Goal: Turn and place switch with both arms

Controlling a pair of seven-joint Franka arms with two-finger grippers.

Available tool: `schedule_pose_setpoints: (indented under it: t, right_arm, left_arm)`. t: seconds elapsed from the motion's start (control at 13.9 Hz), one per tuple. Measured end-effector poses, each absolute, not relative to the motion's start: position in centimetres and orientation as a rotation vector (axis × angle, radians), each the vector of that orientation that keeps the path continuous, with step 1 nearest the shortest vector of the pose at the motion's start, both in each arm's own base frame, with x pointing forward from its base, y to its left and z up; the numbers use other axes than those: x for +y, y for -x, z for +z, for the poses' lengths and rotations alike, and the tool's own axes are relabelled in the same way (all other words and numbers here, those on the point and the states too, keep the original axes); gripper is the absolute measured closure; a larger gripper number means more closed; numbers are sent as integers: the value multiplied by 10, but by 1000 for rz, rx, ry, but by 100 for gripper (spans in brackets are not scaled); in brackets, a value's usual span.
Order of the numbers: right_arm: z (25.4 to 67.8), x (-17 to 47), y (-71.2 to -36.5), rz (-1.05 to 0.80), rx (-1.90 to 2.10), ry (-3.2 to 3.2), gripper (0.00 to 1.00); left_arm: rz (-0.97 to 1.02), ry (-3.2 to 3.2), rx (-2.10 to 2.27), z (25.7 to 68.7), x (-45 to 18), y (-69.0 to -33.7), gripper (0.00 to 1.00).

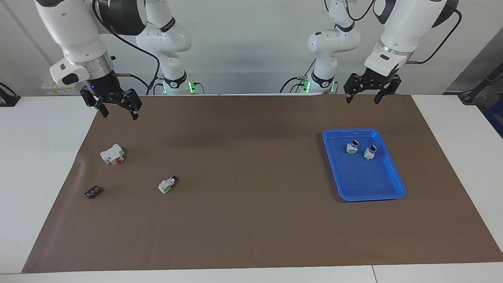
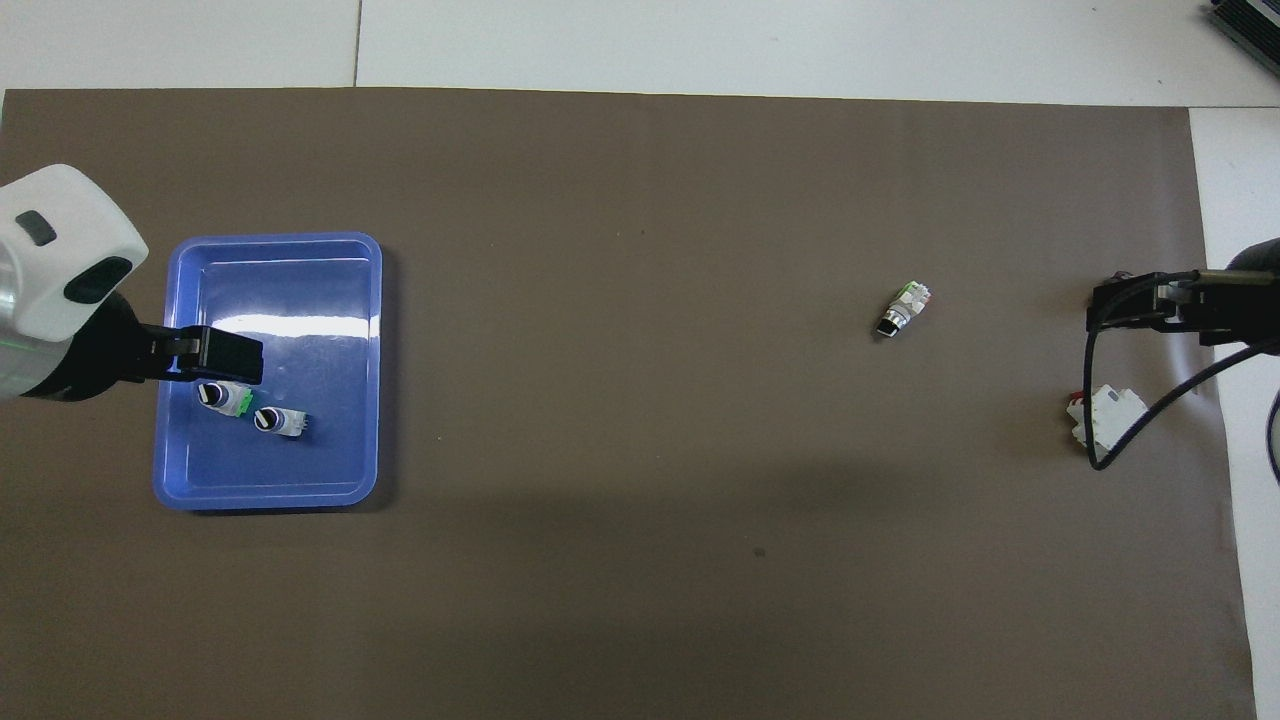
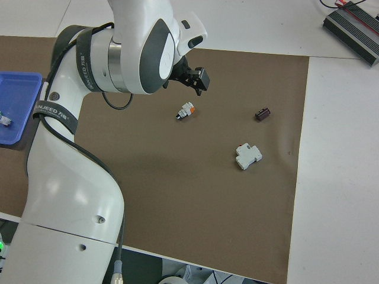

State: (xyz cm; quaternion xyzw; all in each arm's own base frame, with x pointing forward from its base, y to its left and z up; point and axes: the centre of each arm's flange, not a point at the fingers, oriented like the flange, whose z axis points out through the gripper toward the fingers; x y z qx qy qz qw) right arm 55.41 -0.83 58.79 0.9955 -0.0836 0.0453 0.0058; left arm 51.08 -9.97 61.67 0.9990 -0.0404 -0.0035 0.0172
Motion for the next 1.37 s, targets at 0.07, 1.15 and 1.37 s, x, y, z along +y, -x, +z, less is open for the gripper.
schedule_pose_setpoints:
  t: [0.07, 1.15, 1.37]
  right_arm:
    - [575, -7, -558, 150, -325, -3113, 0]
    - [313, 59, -640, 43, -1023, -2963, 0]
    - [297, 65, -641, 55, -1049, -2958, 0]
  left_arm:
    - [-11, -3105, -125, 617, -100, -511, 0]
    - [-11, -3105, -125, 617, -100, -511, 0]
    - [-11, -3105, -125, 617, -100, -511, 0]
